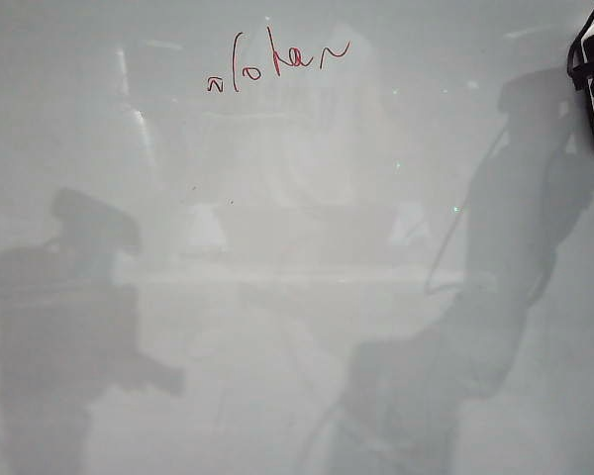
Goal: Grab the whiteboard eraser that is attached to the surface of the whiteboard and use it to clean the writing on the whiteboard.
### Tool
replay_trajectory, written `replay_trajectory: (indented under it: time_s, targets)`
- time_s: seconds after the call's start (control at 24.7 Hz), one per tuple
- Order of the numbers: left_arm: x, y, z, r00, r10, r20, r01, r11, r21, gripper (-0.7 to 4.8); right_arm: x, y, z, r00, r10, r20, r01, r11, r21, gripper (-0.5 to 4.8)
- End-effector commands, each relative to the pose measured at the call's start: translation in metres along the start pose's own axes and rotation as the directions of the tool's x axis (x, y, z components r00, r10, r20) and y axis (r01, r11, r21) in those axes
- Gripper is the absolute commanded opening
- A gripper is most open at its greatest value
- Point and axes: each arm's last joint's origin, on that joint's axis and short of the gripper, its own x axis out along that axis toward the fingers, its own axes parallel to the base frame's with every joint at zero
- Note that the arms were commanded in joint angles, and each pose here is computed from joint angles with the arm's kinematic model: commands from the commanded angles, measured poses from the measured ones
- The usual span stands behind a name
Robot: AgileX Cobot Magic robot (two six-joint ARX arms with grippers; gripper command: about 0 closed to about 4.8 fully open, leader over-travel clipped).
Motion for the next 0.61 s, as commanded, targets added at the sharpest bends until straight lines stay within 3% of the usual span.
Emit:
replay_trajectory:
  time_s: [0.04, 0.36, 0.49, 0.61]
  targets:
    - [0.000, 0.000, 0.001, 1.000, 0.000, 0.012, 0.000, 1.000, -0.008, -0.06, 0.004, 0.000, 0.001, 0.999, 0.031, 0.008, -0.030, 1.000, -0.005, 3.75]
    - [0.000, 0.000, 0.002, 1.000, 0.000, 0.012, 0.000, 1.000, -0.027, -0.06, 0.003, 0.000, 0.000, 0.999, 0.048, -0.007, -0.048, 0.999, -0.008, 3.75]
    - [0.000, 0.001, 0.001, 1.000, 0.018, 0.009, -0.017, 1.000, -0.026, -0.06, -0.002, -0.003, 0.005, 0.999, 0.037, 0.003, -0.037, 0.999, -0.006, 3.01]
    - [0.000, 0.001, 0.001, 1.000, 0.022, 0.009, -0.022, 0.999, -0.026, -0.06, -0.008, -0.006, 0.011, 0.999, 0.033, 0.014, -0.033, 0.999, -0.004, 2.91]
